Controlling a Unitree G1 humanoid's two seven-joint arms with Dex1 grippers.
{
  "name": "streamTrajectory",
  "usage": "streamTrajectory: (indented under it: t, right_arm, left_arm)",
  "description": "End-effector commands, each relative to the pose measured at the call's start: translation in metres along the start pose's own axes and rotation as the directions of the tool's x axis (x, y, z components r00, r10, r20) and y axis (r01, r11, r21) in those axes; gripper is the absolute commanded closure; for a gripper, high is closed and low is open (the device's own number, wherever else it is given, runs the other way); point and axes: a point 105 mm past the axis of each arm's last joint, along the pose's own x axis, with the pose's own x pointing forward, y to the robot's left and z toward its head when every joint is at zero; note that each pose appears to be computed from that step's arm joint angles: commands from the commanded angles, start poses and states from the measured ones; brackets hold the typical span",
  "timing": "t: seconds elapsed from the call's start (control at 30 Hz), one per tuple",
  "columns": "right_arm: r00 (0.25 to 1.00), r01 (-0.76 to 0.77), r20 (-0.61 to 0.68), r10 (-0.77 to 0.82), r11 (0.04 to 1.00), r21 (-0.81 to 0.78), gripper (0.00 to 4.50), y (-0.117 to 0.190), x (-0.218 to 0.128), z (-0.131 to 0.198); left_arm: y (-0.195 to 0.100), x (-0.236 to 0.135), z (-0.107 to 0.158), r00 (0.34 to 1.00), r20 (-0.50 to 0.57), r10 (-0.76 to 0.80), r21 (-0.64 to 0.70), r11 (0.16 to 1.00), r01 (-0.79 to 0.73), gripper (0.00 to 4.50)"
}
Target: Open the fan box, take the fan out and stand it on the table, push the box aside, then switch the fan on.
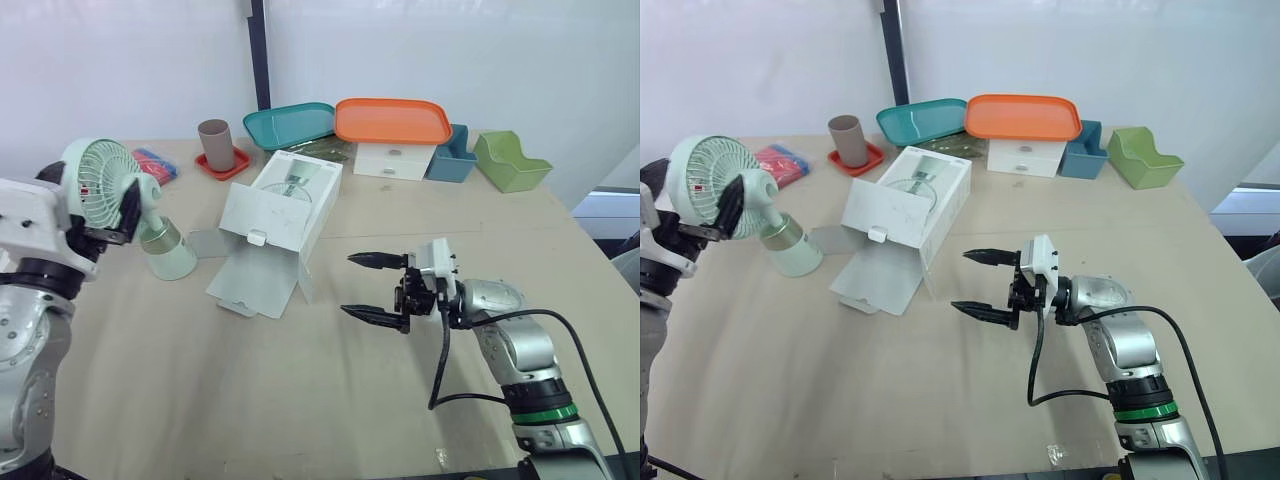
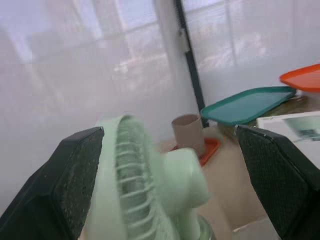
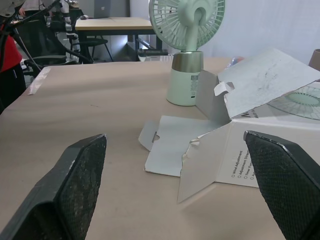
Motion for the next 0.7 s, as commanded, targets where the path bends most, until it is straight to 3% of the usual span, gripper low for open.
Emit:
streamTrajectory:
  t: [0.03, 0.13, 0.23, 0.33, 0.6, 0.7]
  right_arm:
    - [0.999, 0.032, -0.014, -0.032, 0.998, -0.046, 0.00, 0.000, 0.016, 0.013]
    - [0.995, 0.096, -0.024, -0.097, 0.995, -0.039, 0.00, -0.004, 0.027, 0.015]
    - [0.988, 0.144, -0.042, -0.147, 0.987, -0.065, 0.00, -0.003, 0.049, 0.020]
    - [0.977, 0.207, -0.037, -0.209, 0.977, -0.049, 0.00, -0.004, 0.066, 0.026]
    - [0.896, 0.433, -0.122, -0.426, 0.901, 0.035, 0.00, -0.015, 0.092, 0.017]
    - [0.856, 0.500, -0.171, -0.487, 0.866, 0.035, 0.00, -0.022, 0.094, 0.006]
  left_arm:
    - [-0.043, -0.012, -0.010, 0.967, -0.024, -0.254, -0.126, 0.960, 0.249, 0.04]
    - [-0.066, -0.023, -0.025, 0.909, -0.064, -0.411, -0.195, 0.899, 0.392, 0.04]
    - [-0.094, -0.048, -0.051, 0.741, -0.146, -0.656, -0.262, 0.748, 0.610, 0.04]
    - [-0.101, -0.061, -0.065, 0.634, -0.177, -0.753, -0.248, 0.658, 0.711, 0.04]
    - [-0.097, -0.062, -0.074, 0.551, -0.157, -0.820, -0.213, 0.573, 0.791, 0.04]
    - [-0.095, -0.060, -0.077, 0.550, -0.164, -0.819, -0.178, 0.573, 0.800, 0.04]
